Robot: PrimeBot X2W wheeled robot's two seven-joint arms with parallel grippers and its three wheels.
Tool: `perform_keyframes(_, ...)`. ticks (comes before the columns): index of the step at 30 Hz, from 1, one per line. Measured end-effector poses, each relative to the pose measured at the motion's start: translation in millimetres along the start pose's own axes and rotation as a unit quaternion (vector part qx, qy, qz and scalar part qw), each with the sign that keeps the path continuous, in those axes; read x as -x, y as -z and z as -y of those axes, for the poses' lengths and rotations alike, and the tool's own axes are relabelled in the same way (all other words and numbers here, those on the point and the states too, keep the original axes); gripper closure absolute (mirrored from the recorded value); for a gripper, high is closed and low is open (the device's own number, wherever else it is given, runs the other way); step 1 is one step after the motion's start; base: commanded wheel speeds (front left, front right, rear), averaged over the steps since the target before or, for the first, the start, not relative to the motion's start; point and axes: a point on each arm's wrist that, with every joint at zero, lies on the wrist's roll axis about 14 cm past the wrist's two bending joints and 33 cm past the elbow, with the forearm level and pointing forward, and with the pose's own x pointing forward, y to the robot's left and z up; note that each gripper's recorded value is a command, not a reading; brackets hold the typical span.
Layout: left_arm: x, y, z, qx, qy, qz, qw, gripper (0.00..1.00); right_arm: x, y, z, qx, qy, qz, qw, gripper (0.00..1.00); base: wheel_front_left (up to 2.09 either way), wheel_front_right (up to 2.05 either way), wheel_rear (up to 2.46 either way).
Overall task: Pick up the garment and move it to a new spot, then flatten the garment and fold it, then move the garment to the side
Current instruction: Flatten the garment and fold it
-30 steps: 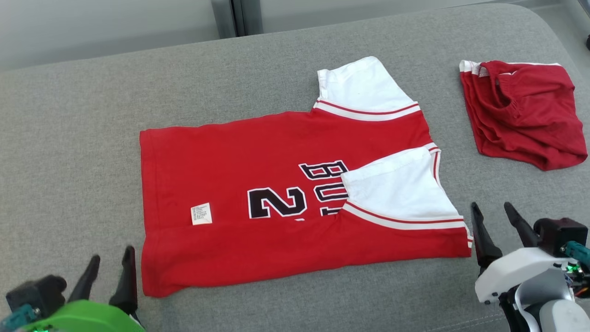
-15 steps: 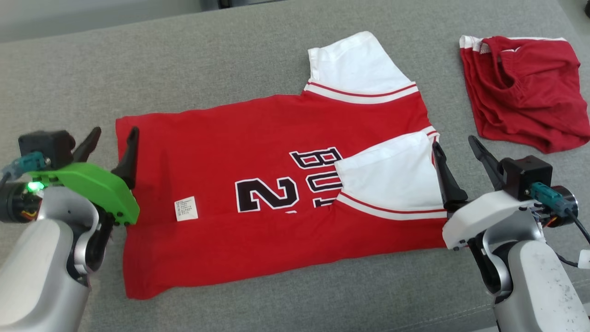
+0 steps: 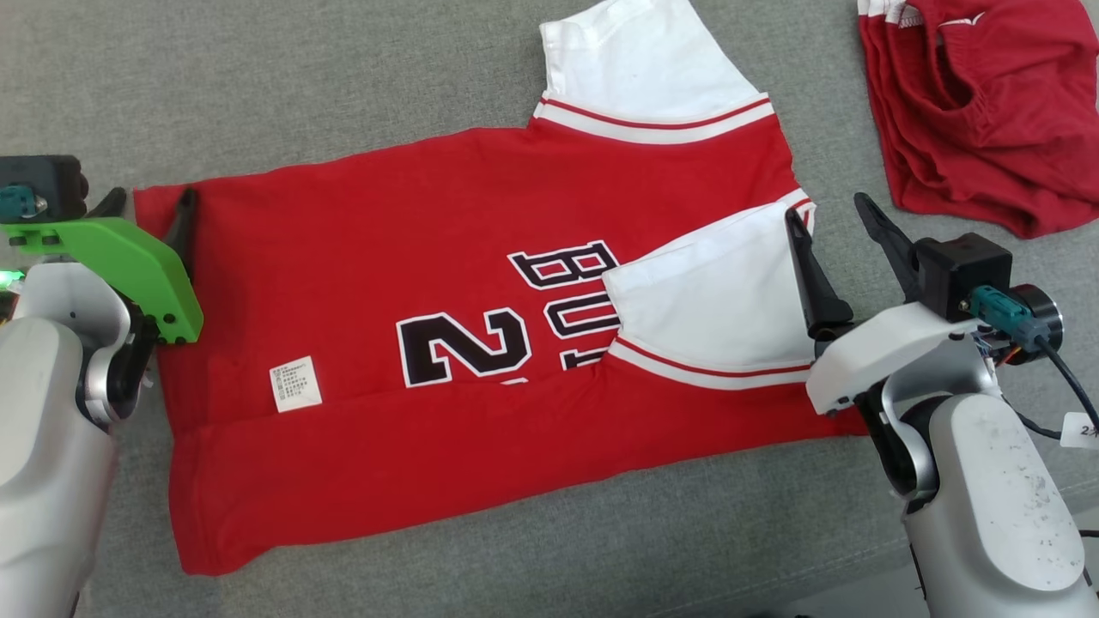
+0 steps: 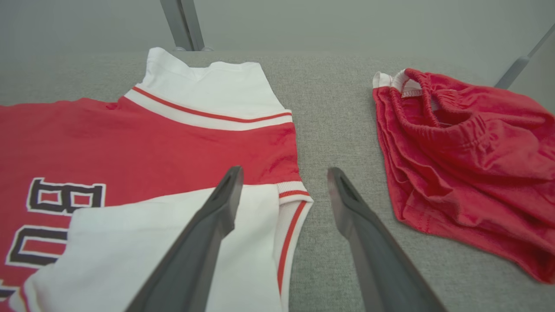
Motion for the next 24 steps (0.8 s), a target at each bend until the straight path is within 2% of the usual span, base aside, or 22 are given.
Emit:
perform_keyframes(4, -6.3, 1.3, 4.2, -0.01, 0.011, -0.008, 1.0, 0.0, -5.8, -1.0, 4.5, 0.012, 0.0, -0.002, 1.0, 0.0, 0.0, 0.0, 0.0)
perform_keyframes(5, -6.4, 0.9, 4.6, -0.014, 0.014, -0.008, 1.0, 0.03, -8.0, -2.5, 4.9, 0.016, -0.002, -0.002, 1.0, 0.0, 0.0, 0.0, 0.0)
perform_keyframes(6, -6.0, 1.6, 5.0, -0.016, 0.015, -0.01, 1.0, 0.6, -10.2, -4.4, 4.8, 0.019, -0.003, 0.0, 1.0, 0.0, 0.0, 0.0, 0.0)
perform_keyframes(7, -5.3, 2.4, 6.0, -0.018, 0.017, -0.012, 1.0, 0.74, -13.1, -6.8, 4.3, 0.023, -0.006, 0.0, 1.0, 0.0, 0.0, 0.0, 0.0)
perform_keyframes(8, -4.6, 2.1, 6.8, -0.02, 0.019, -0.012, 1.0, 1.0, -16.3, -10.1, 3.6, 0.028, -0.009, 0.002, 1.0, 0.0, 0.0, 0.0, 0.0)
perform_keyframes(18, 7.5, -8.8, 14.6, -0.036, 0.034, 0.021, 0.999, 1.0, -63.6, -51.4, -4.7, 0.073, -0.039, 0.025, 0.996, 0.0, 0.0, 0.0, 0.0)
perform_keyframes(24, 16.3, -29.8, 28.0, -0.047, 0.054, 0.072, 0.995, 1.0, -106.3, -62.5, -1.5, 0.105, -0.037, 0.002, 0.994, 0.0, 0.0, 0.0, 0.0)
